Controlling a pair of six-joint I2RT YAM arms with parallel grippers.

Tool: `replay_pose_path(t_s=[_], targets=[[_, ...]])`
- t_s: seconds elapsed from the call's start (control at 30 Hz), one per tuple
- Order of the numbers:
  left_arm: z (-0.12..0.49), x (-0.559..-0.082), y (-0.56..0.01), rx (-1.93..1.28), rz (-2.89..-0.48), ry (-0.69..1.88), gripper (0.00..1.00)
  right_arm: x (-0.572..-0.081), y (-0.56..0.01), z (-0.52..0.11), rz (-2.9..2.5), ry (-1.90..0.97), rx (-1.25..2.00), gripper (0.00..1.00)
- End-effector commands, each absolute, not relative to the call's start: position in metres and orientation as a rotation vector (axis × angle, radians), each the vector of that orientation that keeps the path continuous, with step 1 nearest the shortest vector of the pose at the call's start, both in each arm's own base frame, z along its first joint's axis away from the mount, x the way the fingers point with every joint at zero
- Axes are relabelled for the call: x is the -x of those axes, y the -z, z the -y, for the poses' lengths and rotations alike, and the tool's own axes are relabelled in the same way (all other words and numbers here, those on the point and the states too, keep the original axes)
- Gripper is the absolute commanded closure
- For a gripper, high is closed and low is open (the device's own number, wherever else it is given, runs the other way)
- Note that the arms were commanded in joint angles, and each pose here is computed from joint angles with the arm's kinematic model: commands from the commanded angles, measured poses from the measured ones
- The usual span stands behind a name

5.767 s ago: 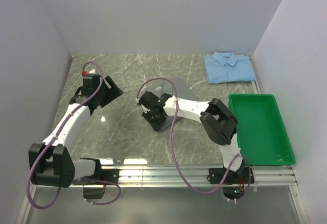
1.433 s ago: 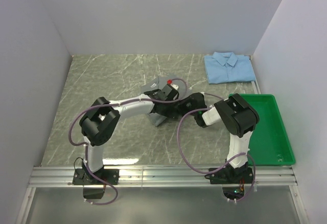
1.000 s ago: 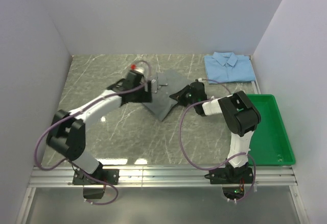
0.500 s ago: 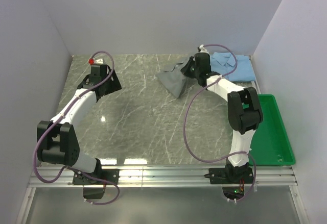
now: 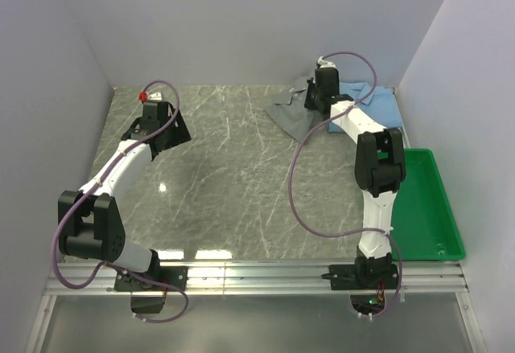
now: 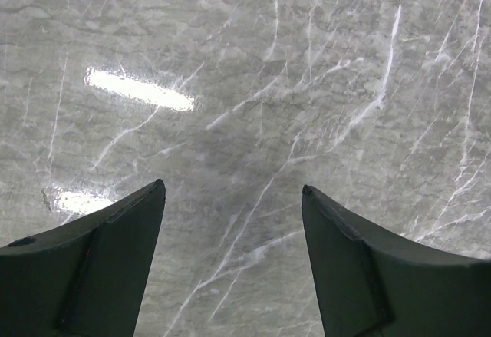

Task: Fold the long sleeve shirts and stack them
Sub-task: Neatly place the folded shirt to the corner

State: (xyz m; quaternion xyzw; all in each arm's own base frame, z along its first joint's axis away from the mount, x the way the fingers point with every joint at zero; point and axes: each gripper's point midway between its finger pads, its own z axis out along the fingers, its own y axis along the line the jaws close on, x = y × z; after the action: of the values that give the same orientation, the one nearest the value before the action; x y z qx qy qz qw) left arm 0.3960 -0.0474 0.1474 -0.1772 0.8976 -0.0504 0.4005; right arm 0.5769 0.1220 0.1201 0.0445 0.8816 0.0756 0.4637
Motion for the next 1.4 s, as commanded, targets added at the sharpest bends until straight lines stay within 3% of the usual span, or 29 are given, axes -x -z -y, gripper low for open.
replay_pose_path(t_s=[0.0, 0.63, 0.9, 1.37], targets=[[0.047, -0.397, -0.159, 0.452, -2.234, 0.135, 0.23, -0.597, -0.153, -0.101, -2.097, -0.125, -0.073, 1.0], [0.047, -0.397, -0.155, 0.454, -2.245, 0.129, 0.23, -0.614, -0.19, 0.003, -1.916, 0.176, -0.217, 1.0], [0.046, -0.397, -0.156, 0.456, -2.241, 0.127, 0.23, -0.615, -0.222, 0.054, -1.797, 0.064, -0.408, 1.0], [0.047, -0.396, -0.153, 0.458, -2.248, 0.129, 0.23, -0.595, -0.175, 0.1, -1.821, -0.152, -0.777, 1.0]])
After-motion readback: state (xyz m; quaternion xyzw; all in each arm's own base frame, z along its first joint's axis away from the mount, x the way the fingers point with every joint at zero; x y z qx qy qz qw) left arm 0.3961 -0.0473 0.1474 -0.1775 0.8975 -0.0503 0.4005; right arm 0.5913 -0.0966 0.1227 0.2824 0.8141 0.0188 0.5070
